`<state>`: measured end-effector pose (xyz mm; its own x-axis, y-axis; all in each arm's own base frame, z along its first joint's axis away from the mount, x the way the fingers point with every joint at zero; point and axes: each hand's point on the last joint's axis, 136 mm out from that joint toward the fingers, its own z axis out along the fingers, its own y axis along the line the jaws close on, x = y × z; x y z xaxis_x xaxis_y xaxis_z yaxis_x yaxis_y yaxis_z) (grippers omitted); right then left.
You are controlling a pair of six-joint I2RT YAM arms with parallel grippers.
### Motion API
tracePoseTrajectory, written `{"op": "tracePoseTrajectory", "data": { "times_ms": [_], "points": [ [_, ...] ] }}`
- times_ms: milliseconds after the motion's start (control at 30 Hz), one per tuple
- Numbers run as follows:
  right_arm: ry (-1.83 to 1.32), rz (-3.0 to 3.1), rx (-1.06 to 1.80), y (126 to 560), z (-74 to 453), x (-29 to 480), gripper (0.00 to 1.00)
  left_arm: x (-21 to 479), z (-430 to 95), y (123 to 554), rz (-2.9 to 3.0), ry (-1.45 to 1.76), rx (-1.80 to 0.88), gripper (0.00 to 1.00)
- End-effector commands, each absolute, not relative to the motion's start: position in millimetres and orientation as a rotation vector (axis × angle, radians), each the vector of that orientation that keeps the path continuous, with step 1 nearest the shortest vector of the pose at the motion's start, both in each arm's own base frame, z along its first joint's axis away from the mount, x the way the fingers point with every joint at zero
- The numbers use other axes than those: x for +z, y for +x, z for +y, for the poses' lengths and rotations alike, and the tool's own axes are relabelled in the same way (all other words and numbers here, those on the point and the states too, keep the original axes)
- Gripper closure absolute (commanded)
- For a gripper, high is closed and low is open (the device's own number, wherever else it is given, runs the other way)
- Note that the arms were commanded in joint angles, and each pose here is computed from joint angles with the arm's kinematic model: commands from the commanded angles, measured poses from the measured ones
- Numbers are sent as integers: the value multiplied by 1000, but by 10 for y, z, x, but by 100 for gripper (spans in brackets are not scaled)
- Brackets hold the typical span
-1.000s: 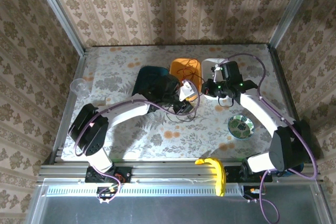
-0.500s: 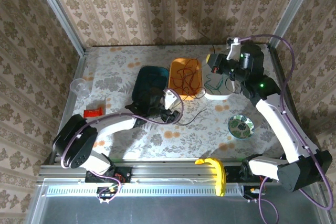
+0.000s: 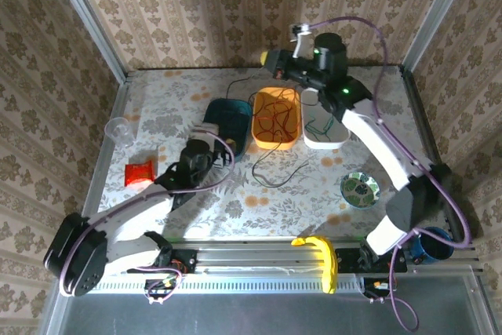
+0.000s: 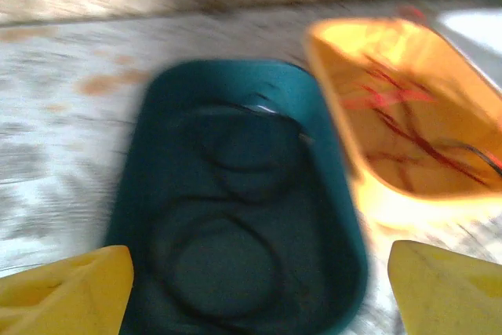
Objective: Untangle the cables
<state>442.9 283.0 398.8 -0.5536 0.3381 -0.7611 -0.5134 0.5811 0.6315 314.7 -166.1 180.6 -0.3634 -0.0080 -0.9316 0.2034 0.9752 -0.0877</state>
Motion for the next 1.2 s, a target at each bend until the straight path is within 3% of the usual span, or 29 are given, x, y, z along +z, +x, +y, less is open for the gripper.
{"op": "tracePoseTrajectory", "data": {
  "times_ms": [0, 233, 500, 567, 633, 733, 833, 900, 1167],
  "points": [
    [-155, 1876, 1184, 4570, 3124, 3858, 100, 1857, -885, 3092, 1891, -182, 43, 14],
    [-127, 2113, 1155, 4864, 3519, 2795, 100, 1916, -551, 2936, 1876, -234, 92, 14],
    [-23, 2516, 1123, 4843, 3756, 1509, 100, 1954, -782, 3004, 1900, -98, 28, 10],
    [-9, 2585, 1106, 4801, 3767, 1349, 95, 1968, -857, 3038, 1904, -65, 9, 10],
    [-12, 2616, 1064, 4772, 3732, 1291, 86, 1984, -971, 3078, 1907, -11, -21, 10],
    [-22, 2616, 948, 4778, 3590, 1344, 55, 2014, -1197, 3111, 1909, 92, -75, 10],
    [-51, 2599, 806, 4763, 3399, 1489, 39, 2014, -1429, 3117, 1912, 202, -103, 9],
    [-68, 2564, 740, 4754, 3297, 1636, 35, 2009, -1573, 3112, 1914, 267, -110, 9],
    [-89, 2415, 621, 4601, 2944, 2196, 35, 1929, -2239, 3054, 1911, 564, -184, 9]
  ]
}}
